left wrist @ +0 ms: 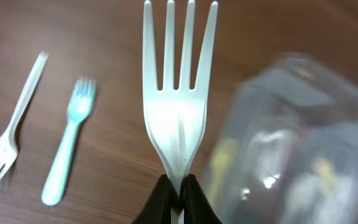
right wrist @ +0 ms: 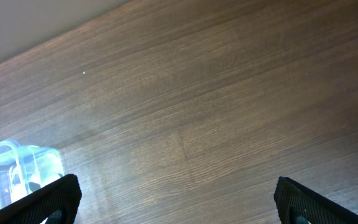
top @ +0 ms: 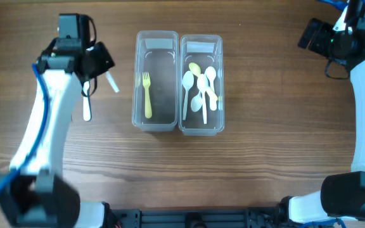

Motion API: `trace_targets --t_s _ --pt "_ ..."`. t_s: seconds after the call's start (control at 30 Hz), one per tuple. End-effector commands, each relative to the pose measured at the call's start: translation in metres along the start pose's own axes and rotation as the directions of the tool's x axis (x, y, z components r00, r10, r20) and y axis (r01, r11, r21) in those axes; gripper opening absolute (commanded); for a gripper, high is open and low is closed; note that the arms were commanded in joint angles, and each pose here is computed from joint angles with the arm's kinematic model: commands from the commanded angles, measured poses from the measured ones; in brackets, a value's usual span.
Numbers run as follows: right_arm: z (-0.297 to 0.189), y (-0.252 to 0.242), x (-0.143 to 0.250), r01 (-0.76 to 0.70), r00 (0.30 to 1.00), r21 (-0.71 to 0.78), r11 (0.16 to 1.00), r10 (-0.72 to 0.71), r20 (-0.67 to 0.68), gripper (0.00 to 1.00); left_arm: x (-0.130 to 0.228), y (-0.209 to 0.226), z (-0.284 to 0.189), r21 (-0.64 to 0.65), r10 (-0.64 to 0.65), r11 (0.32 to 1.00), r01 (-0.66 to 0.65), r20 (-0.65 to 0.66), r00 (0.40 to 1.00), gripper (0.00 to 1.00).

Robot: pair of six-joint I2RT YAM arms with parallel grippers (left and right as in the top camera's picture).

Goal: Pack container
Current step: 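Return the left gripper to the forks and grasp a white fork, then place the white fork into the left container and release it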

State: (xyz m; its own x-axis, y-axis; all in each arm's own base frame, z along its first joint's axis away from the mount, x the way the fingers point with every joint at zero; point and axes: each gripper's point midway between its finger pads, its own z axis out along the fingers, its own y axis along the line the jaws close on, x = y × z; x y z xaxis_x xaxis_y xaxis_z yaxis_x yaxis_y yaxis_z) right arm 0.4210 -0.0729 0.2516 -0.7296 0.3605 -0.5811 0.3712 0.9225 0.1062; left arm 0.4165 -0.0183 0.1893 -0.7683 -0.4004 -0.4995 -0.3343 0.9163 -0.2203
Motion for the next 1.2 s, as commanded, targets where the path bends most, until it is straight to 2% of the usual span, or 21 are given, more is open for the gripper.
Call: trace_targets --t_s 0.0,0.17,0.43,0.53,0.57,0.6,0.63,0.8,0.83,0.9,0.93,1.0,1.03,1.1,1.17 --pt "0.0 -0.001 -0.002 -0.012 1.0 0.012 1.0 0.012 0.006 1.0 0.017 -0.057 -0.034 0.108 0.261 0.958 -0.266 0.058 0.964 0.04" --pt "0.0 -0.001 -0.002 -0.012 1.0 0.012 1.0 0.012 0.006 1.0 0.067 -0.099 -0.016 0.157 0.436 0.89 -0.428 -0.014 0.9 0.04" --pt "0.0 -0.001 -0.002 -0.012 1.0 0.012 1.0 0.012 0.006 1.0 0.12 -0.085 0.075 0.094 0.473 0.88 -0.465 -0.251 0.844 0.09" --pt "0.0 -0.001 -0.002 -0.012 1.0 0.012 1.0 0.012 0.006 1.0 0.134 -0.079 0.099 0.08 0.471 0.879 -0.471 -0.308 0.827 0.17" --pt "0.0 -0.001 -0.002 -0.012 1.0 0.012 1.0 0.012 0.006 1.0 0.136 -0.078 0.101 0.079 0.471 0.878 -0.471 -0.313 0.825 0.27" --pt "0.0 -0.001 -0.002 -0.012 1.0 0.012 1.0 0.012 0.006 1.0 0.136 -0.078 0.101 0.079 0.471 0.878 -0.471 -0.313 0.825 0.37" --pt "0.0 -0.001 -0.002 -0.012 1.0 0.012 1.0 0.012 0.006 1.0 0.135 -0.079 0.1 0.08 0.471 0.879 -0.471 -0.31 0.826 0.41" --pt "0.0 -0.001 -0.002 -0.012 1.0 0.012 1.0 0.012 0.006 1.0 0.112 -0.086 0.07 0.08 0.472 0.881 -0.467 -0.223 0.853 0.43" --pt "0.0 -0.001 -0.002 -0.012 1.0 0.012 1.0 0.012 0.006 1.0 0.103 -0.084 0.062 0.056 0.471 0.881 -0.47 -0.19 0.861 0.43" --pt "0.0 -0.001 -0.002 -0.013 1.0 0.012 1.0 0.013 0.006 1.0 0.075 -0.076 0.034 -0.031 0.467 0.882 -0.471 -0.094 0.879 0.6" --pt "0.0 -0.001 -0.002 -0.012 1.0 0.012 1.0 0.012 0.006 1.0 0.064 -0.069 0.022 -0.081 0.465 0.88 -0.468 -0.057 0.884 0.63" --pt "0.0 -0.001 -0.002 -0.012 1.0 0.012 1.0 0.012 0.006 1.0 0.044 -0.053 -0.007 -0.181 0.459 0.874 -0.45 0.011 0.888 0.64" --pt "0.0 -0.001 -0.002 -0.012 1.0 0.012 1.0 0.012 0.006 1.0 0.037 -0.044 -0.019 -0.22 0.455 0.872 -0.438 0.034 0.89 0.67" --pt "0.0 -0.001 -0.002 -0.012 1.0 0.012 1.0 0.012 0.006 1.0 0.029 -0.027 -0.033 -0.267 0.439 0.871 -0.412 0.047 0.897 0.7" --pt "0.0 -0.001 -0.002 -0.012 1.0 0.012 1.0 0.012 0.006 1.0 0.024 -0.008 -0.038 -0.293 0.403 0.879 -0.377 0.033 0.915 0.69"
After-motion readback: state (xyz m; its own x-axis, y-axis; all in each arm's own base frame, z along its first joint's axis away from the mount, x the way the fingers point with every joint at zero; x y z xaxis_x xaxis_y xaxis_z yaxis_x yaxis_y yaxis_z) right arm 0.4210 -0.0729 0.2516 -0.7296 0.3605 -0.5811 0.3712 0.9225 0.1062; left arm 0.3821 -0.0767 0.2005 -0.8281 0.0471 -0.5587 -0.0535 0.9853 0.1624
